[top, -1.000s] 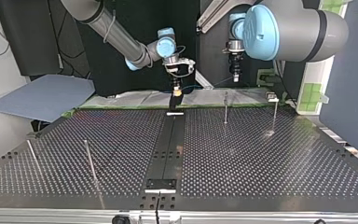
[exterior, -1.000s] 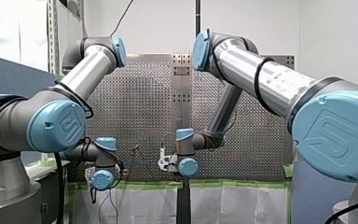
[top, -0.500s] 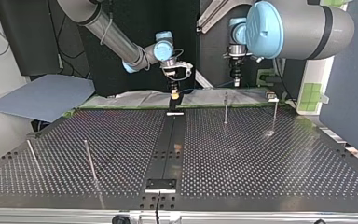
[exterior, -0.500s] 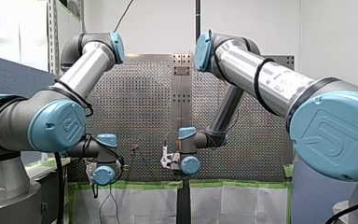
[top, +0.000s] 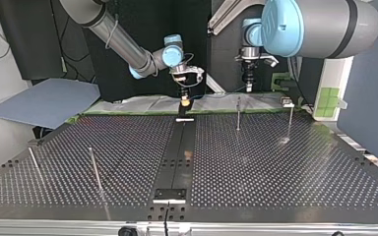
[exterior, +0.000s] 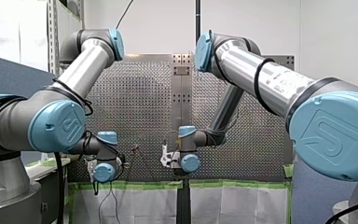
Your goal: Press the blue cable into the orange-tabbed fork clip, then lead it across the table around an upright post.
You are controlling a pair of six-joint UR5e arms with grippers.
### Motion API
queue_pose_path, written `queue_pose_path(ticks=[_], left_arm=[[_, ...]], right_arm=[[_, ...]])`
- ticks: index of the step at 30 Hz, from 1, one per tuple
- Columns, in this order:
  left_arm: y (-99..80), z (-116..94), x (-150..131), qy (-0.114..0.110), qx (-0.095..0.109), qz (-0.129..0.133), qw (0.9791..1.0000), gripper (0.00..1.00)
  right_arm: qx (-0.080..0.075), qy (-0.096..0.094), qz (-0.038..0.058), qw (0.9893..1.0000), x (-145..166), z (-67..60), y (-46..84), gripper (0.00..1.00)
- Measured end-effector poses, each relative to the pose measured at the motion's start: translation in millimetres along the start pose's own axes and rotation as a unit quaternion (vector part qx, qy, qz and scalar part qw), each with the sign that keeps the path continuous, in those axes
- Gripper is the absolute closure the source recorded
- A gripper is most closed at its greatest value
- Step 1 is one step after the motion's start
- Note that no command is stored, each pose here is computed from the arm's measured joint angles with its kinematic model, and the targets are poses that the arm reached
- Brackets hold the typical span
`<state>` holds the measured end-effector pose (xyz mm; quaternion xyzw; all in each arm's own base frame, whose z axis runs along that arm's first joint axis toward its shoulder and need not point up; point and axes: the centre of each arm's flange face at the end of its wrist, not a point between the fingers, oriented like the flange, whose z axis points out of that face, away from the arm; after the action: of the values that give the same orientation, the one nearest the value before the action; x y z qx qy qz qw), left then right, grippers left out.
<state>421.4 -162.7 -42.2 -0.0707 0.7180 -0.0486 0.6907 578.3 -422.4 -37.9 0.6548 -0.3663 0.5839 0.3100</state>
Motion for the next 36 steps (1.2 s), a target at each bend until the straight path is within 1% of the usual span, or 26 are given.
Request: queue_pose_path(ticks=[5,10,15,17,22,30,36], left_arm=[[-2.1,1,-15,-0.004,0.001,-0.002,1.0000,1.00],[-5.5,5,-27,-0.015,0.005,-0.005,0.9999,1.00],[-7.0,13,-33,-0.029,0.017,-0.020,0.9992,1.00],[-7.2,14,-34,-0.032,0.020,-0.026,0.9990,1.00],[-6.9,15,-34,-0.033,0.022,-0.030,0.9988,1.00],[-5.2,10,-32,-0.027,0.014,-0.020,0.9993,1.00],[-5.4,9,-31,-0.027,0.014,-0.019,0.9994,1.00]], right_arm=[[-0.001,-0.001,-0.0003,1.0000,2,1.6,0.0,1.00],[-0.002,-0.002,-0.0006,1.0000,3,2.2,0.4,1.00],[-0.003,-0.004,-0.0013,1.0000,3,2.0,1.0,1.00],[-0.004,-0.005,-0.0014,1.0000,3,1.9,1.1,1.00],[-0.004,-0.005,-0.0014,1.0000,3,2.0,1.5,1.00],[-0.005,-0.004,-0.0010,1.0000,3,2.3,2.1,1.00],[-0.005,-0.004,-0.0012,1.0000,2,2.3,2.3,1.00]])
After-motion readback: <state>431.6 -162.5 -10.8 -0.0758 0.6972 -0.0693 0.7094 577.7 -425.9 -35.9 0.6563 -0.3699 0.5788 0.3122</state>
